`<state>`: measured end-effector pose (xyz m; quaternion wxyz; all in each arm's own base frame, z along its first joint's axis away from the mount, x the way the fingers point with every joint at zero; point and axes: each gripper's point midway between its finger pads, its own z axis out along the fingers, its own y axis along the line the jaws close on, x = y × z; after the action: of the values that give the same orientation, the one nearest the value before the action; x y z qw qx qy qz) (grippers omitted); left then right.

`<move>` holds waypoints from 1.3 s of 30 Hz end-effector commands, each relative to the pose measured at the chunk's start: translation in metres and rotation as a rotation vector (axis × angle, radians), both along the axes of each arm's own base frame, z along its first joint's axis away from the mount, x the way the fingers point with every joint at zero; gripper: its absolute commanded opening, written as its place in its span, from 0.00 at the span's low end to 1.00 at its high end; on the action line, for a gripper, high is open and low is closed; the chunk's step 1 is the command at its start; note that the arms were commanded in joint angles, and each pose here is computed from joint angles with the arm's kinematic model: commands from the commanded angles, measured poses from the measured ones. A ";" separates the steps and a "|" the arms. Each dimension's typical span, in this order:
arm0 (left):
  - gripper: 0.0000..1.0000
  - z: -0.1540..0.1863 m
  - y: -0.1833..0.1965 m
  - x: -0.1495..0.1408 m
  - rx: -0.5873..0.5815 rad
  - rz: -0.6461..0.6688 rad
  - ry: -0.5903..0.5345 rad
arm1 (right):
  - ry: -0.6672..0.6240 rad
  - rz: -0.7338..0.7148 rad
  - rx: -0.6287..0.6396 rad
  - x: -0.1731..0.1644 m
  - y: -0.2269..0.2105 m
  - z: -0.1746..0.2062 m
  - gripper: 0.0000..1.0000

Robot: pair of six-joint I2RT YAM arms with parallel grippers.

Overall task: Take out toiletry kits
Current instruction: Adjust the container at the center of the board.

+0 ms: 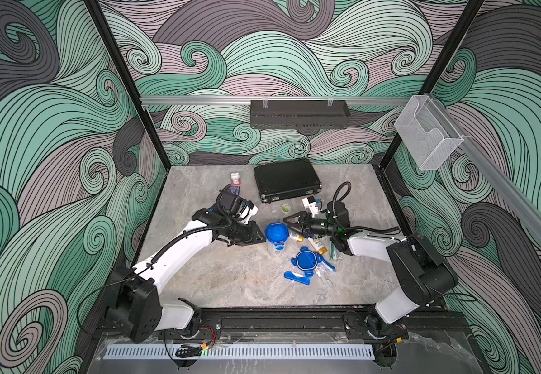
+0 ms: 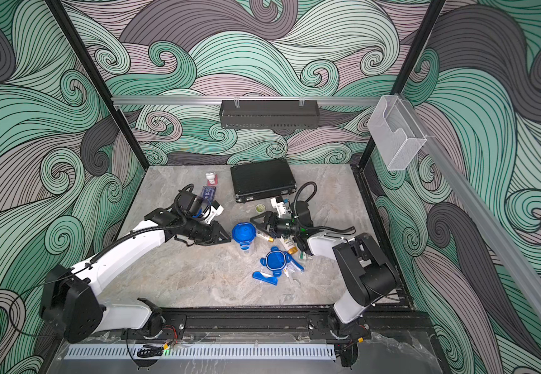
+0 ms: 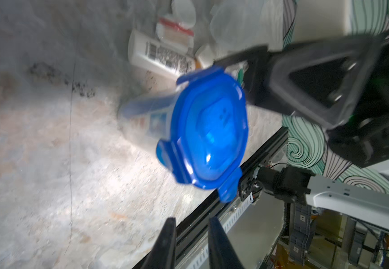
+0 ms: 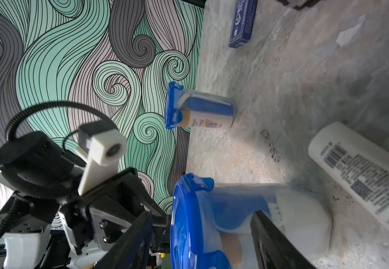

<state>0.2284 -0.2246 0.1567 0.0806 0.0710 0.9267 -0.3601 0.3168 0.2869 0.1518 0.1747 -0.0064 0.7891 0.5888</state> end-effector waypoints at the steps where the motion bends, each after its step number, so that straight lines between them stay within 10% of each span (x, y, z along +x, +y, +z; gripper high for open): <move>1: 0.23 -0.026 0.004 -0.016 -0.018 0.020 0.059 | -0.002 0.003 -0.101 0.008 0.000 -0.018 0.69; 39: 0.20 -0.054 -0.015 0.042 -0.041 0.092 0.083 | 0.104 0.059 -0.167 -0.076 -0.008 -0.027 0.75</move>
<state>0.2615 -0.2403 0.0946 0.0510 0.0121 0.9239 -0.3789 0.2473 0.2863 0.1327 0.1193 -0.0205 0.8305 0.5437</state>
